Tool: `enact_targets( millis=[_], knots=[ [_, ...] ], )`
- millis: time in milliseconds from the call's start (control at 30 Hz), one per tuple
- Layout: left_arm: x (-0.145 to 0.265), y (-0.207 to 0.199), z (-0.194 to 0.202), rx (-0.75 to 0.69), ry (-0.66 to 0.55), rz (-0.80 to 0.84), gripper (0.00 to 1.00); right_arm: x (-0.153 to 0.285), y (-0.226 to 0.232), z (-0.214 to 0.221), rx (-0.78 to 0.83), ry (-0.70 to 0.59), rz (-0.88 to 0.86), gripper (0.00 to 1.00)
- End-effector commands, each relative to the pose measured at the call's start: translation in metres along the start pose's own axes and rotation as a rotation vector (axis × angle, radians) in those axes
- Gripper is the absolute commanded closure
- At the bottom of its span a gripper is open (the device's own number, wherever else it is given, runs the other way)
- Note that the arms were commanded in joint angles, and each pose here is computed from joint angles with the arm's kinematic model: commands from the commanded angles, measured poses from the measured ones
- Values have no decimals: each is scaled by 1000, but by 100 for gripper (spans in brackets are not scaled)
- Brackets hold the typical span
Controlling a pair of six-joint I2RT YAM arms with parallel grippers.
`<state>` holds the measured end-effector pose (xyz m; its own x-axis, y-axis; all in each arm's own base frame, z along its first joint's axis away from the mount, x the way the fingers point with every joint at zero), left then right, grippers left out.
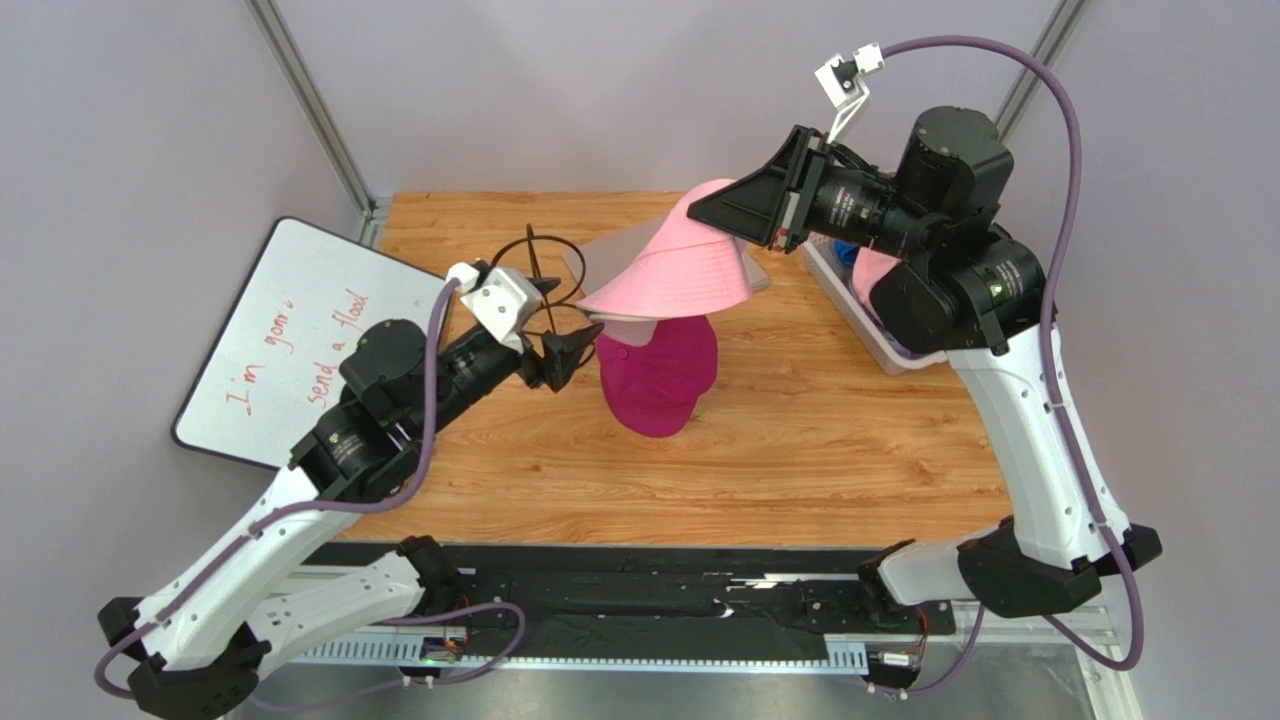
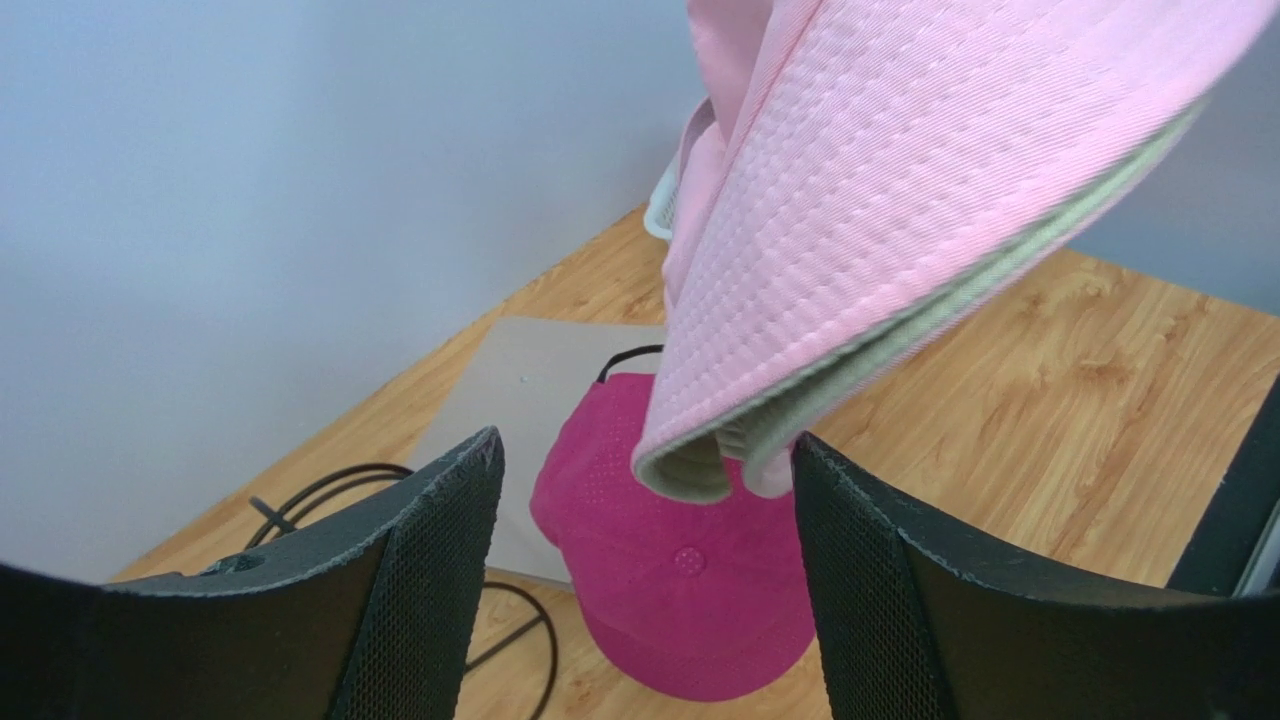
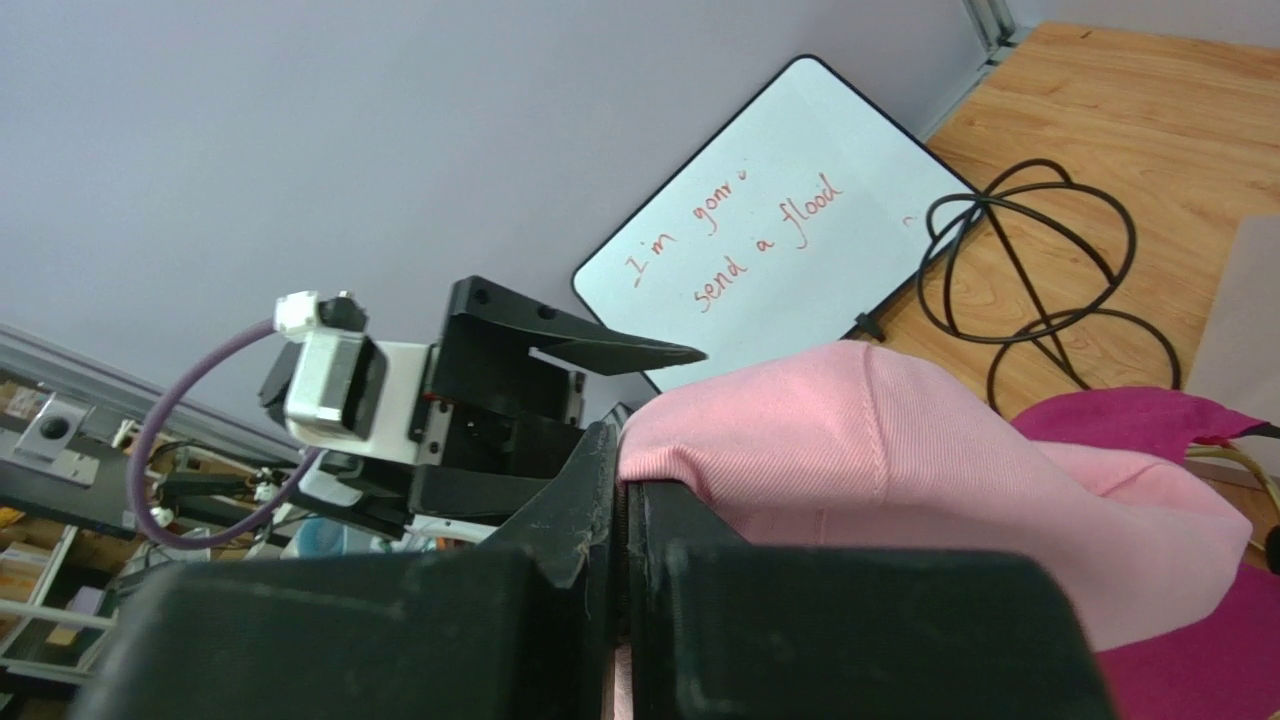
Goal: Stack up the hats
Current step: Place the hat on the hat stand.
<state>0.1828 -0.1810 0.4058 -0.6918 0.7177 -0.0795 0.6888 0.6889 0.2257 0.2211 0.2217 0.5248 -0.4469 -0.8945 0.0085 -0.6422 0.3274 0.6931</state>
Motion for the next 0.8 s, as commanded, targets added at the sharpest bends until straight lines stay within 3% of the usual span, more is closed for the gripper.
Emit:
enact_targets(
  millis=[0,200,533,767],
  knots=[
    [-2,1,-15,-36,-98,-3,26,13,34,-3,17,6,-138,100],
    [12,-1,-27,-50,-168,23,29,18,37,-3,39,3,-130,100],
    [26,0,-18,-59,-115,15,29,19,39,-4,40,11,-136,100],
    [5,-1,-14,-52,-89,18,31,20,40,-2,30,16,-143,100]
  ],
)
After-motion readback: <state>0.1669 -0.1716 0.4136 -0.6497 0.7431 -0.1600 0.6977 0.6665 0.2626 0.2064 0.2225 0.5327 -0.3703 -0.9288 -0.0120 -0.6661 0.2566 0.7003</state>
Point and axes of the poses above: each gripper's point midway between its finger pads, its own x axis back along the fingers, its own y axis along the line the jaws close on, z = x × y, the point moved 5 cm from there along x, back along the fingers, and after that the axes turned 4 degrees about -x, right-handed, at the moved point
